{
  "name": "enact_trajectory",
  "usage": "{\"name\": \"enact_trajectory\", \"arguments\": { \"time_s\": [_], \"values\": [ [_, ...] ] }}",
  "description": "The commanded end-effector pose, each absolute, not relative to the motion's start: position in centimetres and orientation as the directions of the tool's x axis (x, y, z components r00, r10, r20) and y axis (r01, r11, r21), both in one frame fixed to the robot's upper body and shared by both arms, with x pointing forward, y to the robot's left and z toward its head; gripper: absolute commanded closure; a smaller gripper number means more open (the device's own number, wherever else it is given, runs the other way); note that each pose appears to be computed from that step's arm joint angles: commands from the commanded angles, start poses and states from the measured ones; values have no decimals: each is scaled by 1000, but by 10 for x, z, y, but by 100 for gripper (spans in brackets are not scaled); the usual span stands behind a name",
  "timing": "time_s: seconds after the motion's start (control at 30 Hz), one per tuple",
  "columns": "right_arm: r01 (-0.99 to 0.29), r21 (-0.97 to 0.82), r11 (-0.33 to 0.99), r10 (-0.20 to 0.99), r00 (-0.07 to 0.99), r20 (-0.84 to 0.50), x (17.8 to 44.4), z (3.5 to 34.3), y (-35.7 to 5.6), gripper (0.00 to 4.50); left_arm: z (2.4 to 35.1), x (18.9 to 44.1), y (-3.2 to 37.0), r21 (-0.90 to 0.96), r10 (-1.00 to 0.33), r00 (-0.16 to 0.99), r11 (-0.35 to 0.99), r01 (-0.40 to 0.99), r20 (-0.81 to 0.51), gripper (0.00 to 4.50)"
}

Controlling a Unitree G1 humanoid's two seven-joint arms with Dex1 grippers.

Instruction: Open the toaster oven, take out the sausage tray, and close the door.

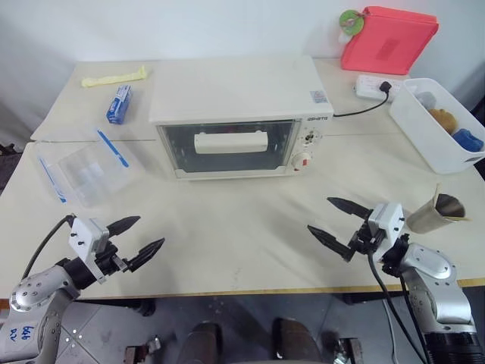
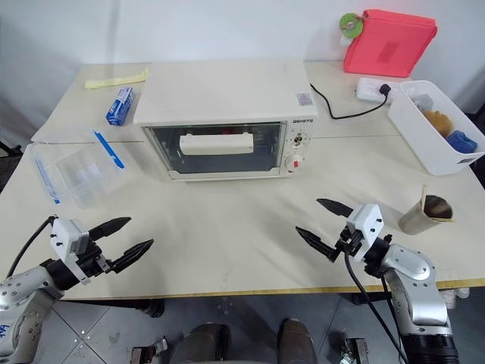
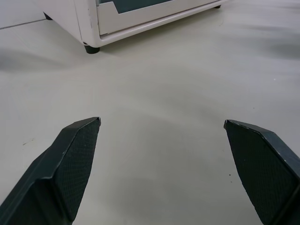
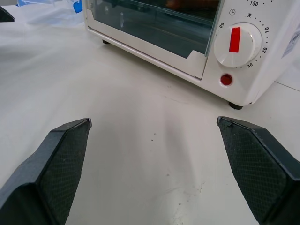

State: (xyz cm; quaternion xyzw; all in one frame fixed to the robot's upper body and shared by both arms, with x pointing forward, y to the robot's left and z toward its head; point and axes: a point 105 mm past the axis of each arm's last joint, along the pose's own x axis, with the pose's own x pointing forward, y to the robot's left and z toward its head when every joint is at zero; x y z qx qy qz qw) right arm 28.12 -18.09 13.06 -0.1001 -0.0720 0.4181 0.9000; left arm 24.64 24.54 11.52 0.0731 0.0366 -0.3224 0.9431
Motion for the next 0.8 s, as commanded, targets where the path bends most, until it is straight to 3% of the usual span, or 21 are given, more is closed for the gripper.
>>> {"name": "enact_trajectory", "arguments": {
  "time_s": [0.03, 0.13, 0.3, 0.43, 0.8],
  "values": [
    [-778, -250, 577, 814, 573, 94, 278, 145, -167, 0, 125, 241, 243, 137, -626, 773, 761, 634, -101, 1],
    [-825, -212, 524, 852, 504, 143, 280, 166, -145, 0, 140, 244, 249, 85, -601, 799, 796, 600, -14, 1],
    [-886, -149, 439, 897, 423, 129, 293, 191, -105, 0, 176, 236, 252, -93, -690, 706, 702, 706, 157, 1],
    [-878, -138, 458, 887, 442, 131, 316, 203, -88, 0, 177, 238, 250, -78, -708, 693, 690, 720, 134, 1],
    [-874, -186, 450, 888, 414, 203, 341, 227, -67, 0, 170, 236, 235, -90, -718, 684, 678, 729, 128, 1]
  ]
}}
